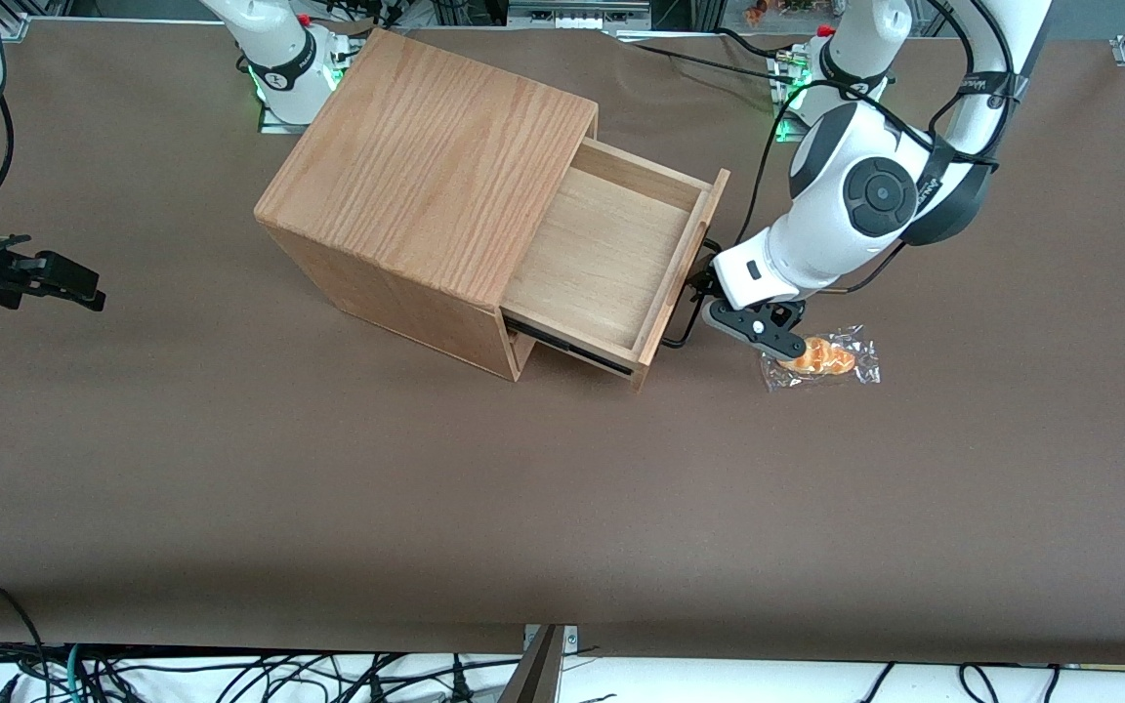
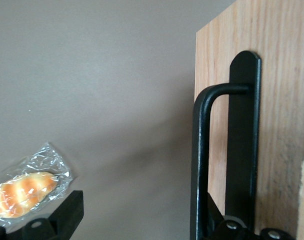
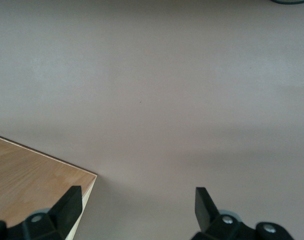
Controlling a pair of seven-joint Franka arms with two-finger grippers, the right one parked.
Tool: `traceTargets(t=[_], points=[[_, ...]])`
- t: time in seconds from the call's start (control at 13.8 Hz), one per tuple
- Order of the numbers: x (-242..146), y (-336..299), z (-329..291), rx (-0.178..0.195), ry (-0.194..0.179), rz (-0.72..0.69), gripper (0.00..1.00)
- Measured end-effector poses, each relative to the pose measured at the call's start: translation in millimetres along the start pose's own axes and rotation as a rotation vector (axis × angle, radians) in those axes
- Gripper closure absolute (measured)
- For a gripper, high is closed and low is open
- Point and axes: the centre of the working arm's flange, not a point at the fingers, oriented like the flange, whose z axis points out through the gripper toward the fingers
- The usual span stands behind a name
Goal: Open top drawer with left arm
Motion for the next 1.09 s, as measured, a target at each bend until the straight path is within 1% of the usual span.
traceTargets(t=[0.29,0.36,0.44,0.65,0.73,0.94,1.02,1.09], points=[[0,-6,-2,0.000,-0.002,-0.005,0.00],[-1,-6,-2,-0.008,-0.003,-0.011,0.00],[-1,-7,-1,-0.024,-0.006,-0.024,0.00],[1,-6,-6,-0.088,0.009,-0.071,0.00],[0,-5,-9,-0.100,0.006,-0.077,0.00],[1,2,-35,-0.113,-0.034,-0.064,0.00],[2,3,-54,-0.115,-0.043,-0.059,0.00],[0,1,-76,-0.113,-0.045,-0.059,0.00]])
